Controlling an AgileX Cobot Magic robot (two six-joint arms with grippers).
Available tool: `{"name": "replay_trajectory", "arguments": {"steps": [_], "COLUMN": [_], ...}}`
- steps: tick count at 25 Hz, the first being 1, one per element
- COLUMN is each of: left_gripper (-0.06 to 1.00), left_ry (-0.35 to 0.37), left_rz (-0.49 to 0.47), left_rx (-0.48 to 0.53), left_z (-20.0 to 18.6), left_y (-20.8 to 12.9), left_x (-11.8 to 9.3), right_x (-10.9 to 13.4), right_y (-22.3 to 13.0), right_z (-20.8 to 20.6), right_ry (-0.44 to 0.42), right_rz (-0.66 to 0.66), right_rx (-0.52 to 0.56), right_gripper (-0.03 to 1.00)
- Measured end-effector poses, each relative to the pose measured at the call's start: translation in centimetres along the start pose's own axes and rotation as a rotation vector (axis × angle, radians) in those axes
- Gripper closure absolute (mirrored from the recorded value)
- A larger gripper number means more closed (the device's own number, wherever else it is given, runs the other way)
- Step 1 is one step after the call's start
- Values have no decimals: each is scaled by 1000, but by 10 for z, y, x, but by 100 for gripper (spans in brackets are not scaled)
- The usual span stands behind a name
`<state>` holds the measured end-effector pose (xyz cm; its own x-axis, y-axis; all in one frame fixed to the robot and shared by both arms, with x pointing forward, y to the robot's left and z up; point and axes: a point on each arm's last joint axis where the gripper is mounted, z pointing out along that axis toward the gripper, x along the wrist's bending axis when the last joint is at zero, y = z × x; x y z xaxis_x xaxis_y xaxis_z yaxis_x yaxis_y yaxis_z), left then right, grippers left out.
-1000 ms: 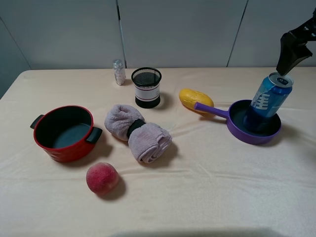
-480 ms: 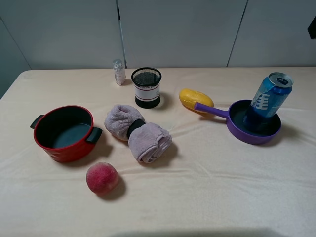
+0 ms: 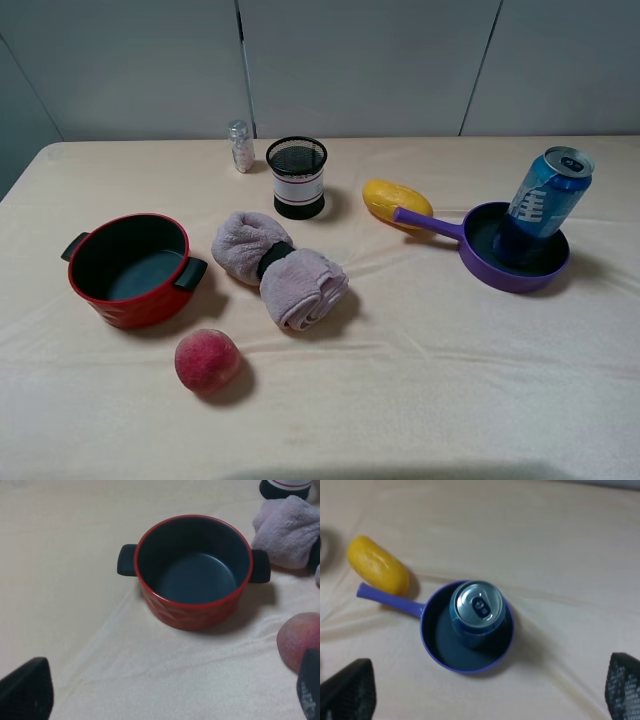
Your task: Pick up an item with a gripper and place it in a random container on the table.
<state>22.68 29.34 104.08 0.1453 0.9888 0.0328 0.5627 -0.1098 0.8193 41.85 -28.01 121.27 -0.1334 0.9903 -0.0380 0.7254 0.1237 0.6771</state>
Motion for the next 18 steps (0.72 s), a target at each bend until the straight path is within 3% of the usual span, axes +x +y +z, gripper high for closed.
{"name": "replay_trajectory", "arguments": {"steps": [11,18], "left_gripper": [-4,-4], "left_ry": [0,0], "left_rz": [0,0], "left_rx": [0,0], "left_z": [0,0], "left_y": [0,0], "left_x": [0,0], "right_x": [4,6], "right_y": [-84,-138], "right_z": [-4,-18], "right_ry": [2,-4], "right_rz": [2,21], "right_rx": [58,-3], "right_gripper": [27,27]}}
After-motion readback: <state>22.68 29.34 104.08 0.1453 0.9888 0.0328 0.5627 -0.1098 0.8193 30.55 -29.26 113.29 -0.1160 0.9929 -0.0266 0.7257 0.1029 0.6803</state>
